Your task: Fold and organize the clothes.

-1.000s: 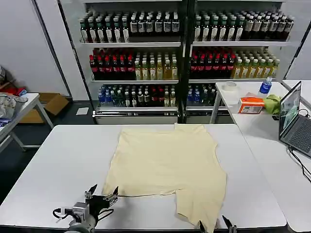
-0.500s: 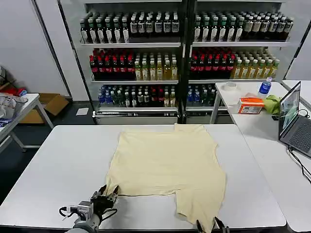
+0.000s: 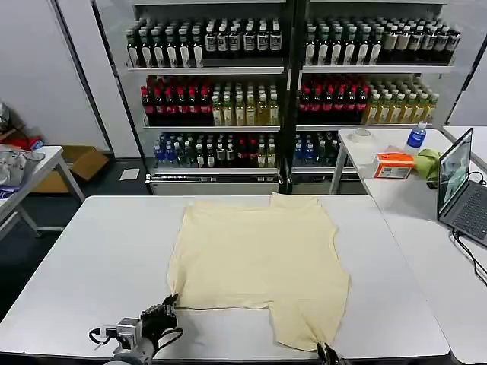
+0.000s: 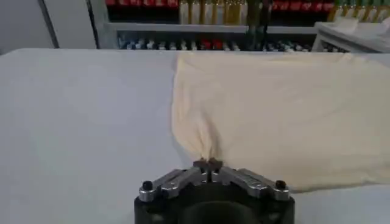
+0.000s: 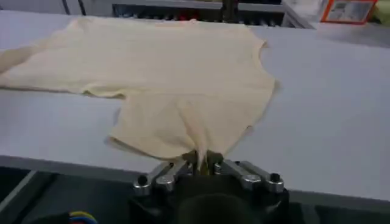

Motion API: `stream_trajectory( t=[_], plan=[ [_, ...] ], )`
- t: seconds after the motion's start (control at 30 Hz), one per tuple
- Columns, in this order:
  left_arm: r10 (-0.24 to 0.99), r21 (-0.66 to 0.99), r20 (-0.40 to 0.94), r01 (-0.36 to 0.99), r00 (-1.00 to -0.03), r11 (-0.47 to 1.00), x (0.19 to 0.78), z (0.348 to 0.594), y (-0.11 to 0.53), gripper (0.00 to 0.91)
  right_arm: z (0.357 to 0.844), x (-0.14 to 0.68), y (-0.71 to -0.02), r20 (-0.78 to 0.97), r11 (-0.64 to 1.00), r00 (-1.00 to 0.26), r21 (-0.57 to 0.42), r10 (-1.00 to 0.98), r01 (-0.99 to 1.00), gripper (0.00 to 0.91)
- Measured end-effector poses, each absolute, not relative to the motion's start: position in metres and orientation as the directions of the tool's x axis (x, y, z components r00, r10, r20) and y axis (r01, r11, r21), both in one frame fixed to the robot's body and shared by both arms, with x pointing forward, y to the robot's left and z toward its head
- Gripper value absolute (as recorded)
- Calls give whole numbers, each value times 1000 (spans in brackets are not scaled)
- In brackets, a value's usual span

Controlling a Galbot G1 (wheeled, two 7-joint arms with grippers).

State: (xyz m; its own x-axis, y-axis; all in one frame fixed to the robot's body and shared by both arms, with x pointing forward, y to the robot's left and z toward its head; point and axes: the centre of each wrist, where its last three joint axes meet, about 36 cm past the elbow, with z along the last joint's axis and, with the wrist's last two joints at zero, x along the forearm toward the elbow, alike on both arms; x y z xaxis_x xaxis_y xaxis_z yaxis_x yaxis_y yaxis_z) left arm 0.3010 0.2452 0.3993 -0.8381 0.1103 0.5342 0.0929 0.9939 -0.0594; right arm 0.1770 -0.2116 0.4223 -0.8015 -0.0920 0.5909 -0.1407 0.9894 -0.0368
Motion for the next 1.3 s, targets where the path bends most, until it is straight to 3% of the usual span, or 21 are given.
stream_trajectory(
  t=[0.73,1.3],
  plan=[
    [134,-43,411,128,-902,991,268,471,257,10,497,190,-230,411,991,-908,-57,-84,-118,0],
    [135,23,408,158,-903,987,284,472,265,10,496,245,-243,297,985,-946,-72,-130,-158,0]
  ],
)
